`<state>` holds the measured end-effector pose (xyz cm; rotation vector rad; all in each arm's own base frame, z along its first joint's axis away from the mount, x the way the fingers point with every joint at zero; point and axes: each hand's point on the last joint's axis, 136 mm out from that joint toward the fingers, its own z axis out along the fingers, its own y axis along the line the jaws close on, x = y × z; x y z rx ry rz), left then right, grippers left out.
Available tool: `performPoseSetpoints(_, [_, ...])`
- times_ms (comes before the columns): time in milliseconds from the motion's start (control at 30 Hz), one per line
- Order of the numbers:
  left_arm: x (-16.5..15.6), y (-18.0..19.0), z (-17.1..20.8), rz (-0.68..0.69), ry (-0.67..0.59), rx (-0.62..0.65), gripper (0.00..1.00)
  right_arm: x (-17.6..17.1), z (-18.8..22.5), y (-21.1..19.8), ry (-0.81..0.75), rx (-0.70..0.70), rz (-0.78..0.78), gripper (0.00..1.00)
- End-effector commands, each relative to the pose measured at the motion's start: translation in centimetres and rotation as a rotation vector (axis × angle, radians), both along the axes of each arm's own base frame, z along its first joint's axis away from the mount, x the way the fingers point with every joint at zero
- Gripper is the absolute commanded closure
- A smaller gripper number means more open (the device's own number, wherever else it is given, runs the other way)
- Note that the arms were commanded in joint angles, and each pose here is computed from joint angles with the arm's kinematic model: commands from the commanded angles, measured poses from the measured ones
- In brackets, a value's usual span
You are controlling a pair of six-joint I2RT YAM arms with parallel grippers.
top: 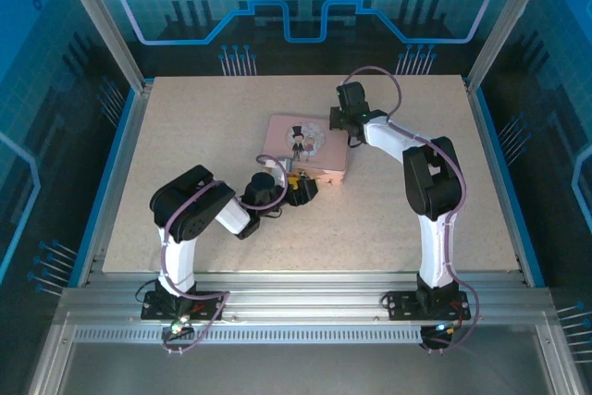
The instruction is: Unlock a padlock with a key
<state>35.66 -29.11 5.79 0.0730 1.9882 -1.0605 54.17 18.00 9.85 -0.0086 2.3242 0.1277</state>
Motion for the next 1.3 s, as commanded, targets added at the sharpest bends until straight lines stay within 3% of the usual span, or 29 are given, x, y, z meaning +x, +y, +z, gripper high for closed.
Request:
performPoseSetpoints(0, [0.1,-1.8,4.2,-0.076,-0.123,-0.118,0.24,-6.1,-4.7,3.1,0.243,-0.001,0.133,1.00])
performPoseSetpoints(167, [-0.1,-2.1,4.3,-0.092,-0.119,-0.134,0.34,-6.2,-4.8,3.1,0.246,-0.002,0.133,1.00])
performPoseSetpoints(500, [-0.3,-3.0,4.3,-0.141,-0.091,-0.181,0.44,-6.2,-4.8,3.2,0.246,-0.007,0.134,1.00])
performPoseSetpoints(667, [-0.5,-2.9,4.5,-0.141,-0.094,-0.182,0.34,-6.2,-4.8,3.2,0.246,-0.004,0.135,1.00])
performPoseSetpoints(933, [-0.5,-3.1,4.6,-0.147,-0.085,-0.193,0.39,-6.2,-5.0,3.3,0.248,-0.003,0.133,1.00])
performPoseSetpoints(1167, [-0.2,-3.2,5.1,-0.143,-0.094,-0.205,0.25,-6.3,-5.1,3.3,0.249,-0.003,0.131,1.00])
performPoseSetpoints(1267, [-0.1,-3.4,5.5,-0.149,-0.095,-0.216,0.26,-6.3,-5.1,3.3,0.248,-0.003,0.130,1.00])
